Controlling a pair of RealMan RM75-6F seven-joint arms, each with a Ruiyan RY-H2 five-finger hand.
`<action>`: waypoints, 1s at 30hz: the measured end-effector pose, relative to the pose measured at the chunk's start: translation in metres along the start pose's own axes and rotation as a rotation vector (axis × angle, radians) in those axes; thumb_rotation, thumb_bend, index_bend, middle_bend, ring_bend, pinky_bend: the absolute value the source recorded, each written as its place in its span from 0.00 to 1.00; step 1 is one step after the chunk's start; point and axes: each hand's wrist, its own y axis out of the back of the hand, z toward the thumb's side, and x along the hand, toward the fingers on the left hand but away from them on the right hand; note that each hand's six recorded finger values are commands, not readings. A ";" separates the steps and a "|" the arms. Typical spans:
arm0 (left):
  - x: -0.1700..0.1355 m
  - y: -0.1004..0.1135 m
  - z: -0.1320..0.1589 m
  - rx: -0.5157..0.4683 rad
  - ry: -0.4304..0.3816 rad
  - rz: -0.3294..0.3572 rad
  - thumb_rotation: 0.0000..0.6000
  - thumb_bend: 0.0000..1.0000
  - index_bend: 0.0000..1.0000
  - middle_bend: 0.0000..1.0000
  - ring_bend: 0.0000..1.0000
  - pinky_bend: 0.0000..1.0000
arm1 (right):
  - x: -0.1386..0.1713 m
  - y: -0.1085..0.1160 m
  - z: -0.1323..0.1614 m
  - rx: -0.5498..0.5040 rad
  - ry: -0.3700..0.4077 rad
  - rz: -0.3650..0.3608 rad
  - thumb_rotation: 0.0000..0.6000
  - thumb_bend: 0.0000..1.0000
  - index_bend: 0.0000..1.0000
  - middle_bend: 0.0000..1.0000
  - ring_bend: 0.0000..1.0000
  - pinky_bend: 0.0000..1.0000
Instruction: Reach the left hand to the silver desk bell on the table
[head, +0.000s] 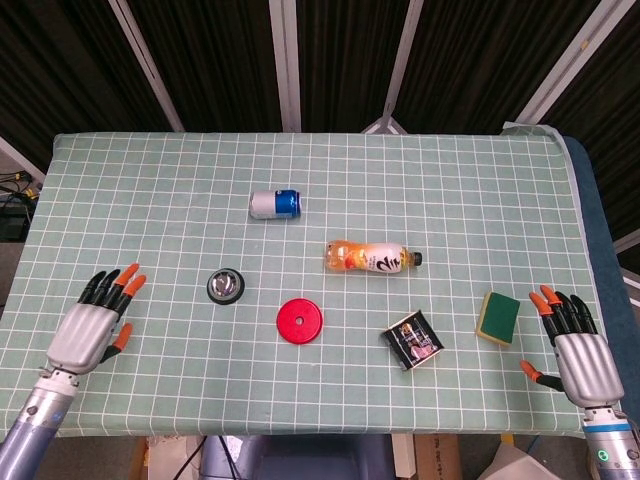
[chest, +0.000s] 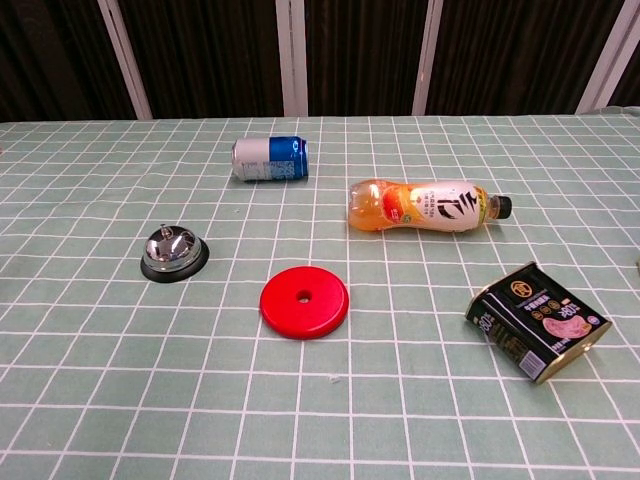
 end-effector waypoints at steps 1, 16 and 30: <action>0.007 -0.002 0.006 0.002 -0.011 -0.008 1.00 0.69 0.00 0.00 0.00 0.00 | 0.000 0.000 0.000 0.000 0.000 0.000 1.00 0.22 0.00 0.00 0.00 0.00; 0.072 -0.029 0.075 0.076 -0.109 -0.096 1.00 0.75 0.00 0.00 0.00 0.00 | -0.003 -0.001 -0.001 -0.011 -0.003 0.008 1.00 0.22 0.00 0.00 0.00 0.00; 0.084 -0.052 0.078 0.108 -0.104 -0.150 1.00 0.75 0.00 0.00 0.00 0.00 | -0.003 -0.001 -0.001 -0.021 -0.009 0.010 1.00 0.22 0.00 0.00 0.00 0.00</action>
